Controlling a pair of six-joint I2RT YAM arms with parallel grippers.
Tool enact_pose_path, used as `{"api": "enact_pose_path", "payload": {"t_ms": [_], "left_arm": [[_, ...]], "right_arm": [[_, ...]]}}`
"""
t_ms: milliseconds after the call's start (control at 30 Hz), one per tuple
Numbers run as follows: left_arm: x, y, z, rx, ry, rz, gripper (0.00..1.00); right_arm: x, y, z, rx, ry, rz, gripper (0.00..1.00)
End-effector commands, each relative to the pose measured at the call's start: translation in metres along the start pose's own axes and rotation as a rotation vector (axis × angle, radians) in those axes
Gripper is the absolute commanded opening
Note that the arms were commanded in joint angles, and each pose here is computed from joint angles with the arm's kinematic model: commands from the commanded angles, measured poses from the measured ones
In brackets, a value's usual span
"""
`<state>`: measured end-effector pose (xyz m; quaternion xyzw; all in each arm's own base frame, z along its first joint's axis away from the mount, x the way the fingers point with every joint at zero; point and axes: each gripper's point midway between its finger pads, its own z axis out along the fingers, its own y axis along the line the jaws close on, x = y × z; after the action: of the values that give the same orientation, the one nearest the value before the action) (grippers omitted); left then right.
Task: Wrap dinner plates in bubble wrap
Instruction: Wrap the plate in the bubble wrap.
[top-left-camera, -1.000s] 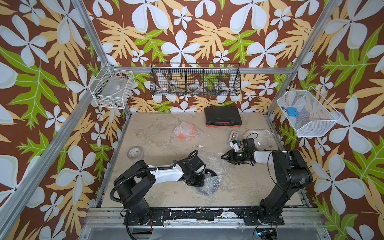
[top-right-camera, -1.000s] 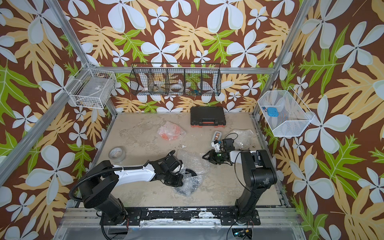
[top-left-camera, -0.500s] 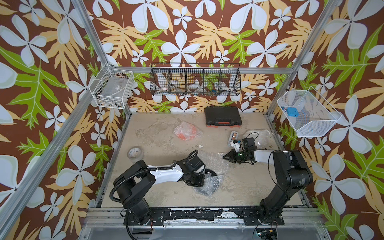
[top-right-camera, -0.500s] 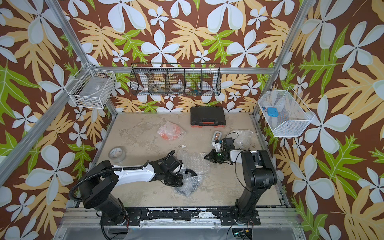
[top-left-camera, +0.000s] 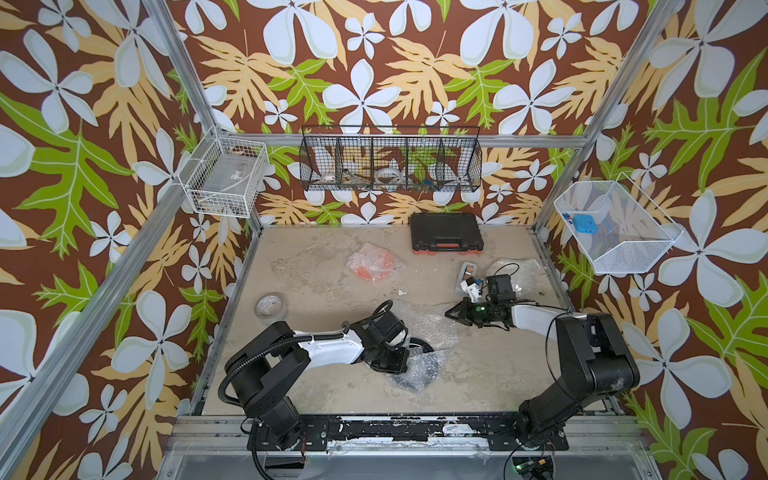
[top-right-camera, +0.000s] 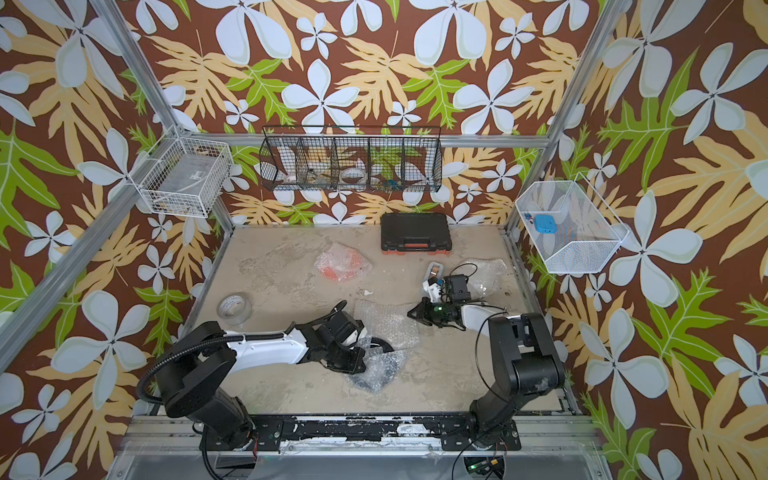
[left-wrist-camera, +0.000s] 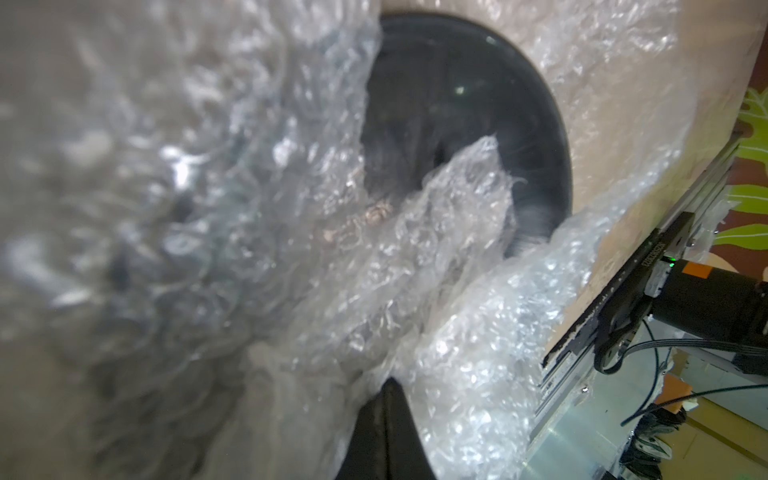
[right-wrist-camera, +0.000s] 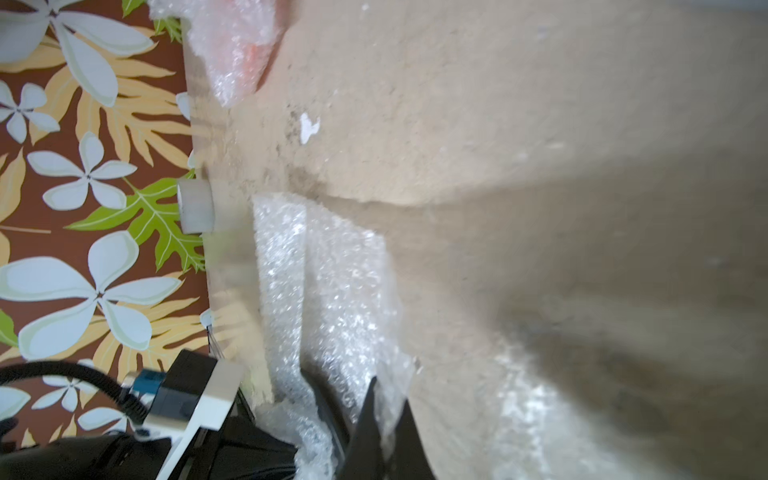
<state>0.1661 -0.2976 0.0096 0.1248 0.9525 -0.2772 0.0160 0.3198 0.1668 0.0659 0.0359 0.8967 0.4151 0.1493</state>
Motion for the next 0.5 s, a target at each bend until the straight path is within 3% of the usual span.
{"api": "enact_pose_path", "payload": {"t_ms": [0, 300, 467], "left_arm": [[0.024, 0.05, 0.0, -0.183, 0.055, -0.086, 0.0], [0.03, 0.058, 0.005, -0.102, 0.056, -0.163, 0.0], [0.033, 0.062, 0.009, -0.104, 0.065, -0.174, 0.0]], "right_arm": [[0.021, 0.021, -0.004, -0.025, 0.032, 0.014, 0.0], [0.118, 0.098, 0.007, -0.133, 0.159, -0.024, 0.0], [0.163, 0.109, 0.027, -0.156, 0.241, -0.025, 0.0]]}}
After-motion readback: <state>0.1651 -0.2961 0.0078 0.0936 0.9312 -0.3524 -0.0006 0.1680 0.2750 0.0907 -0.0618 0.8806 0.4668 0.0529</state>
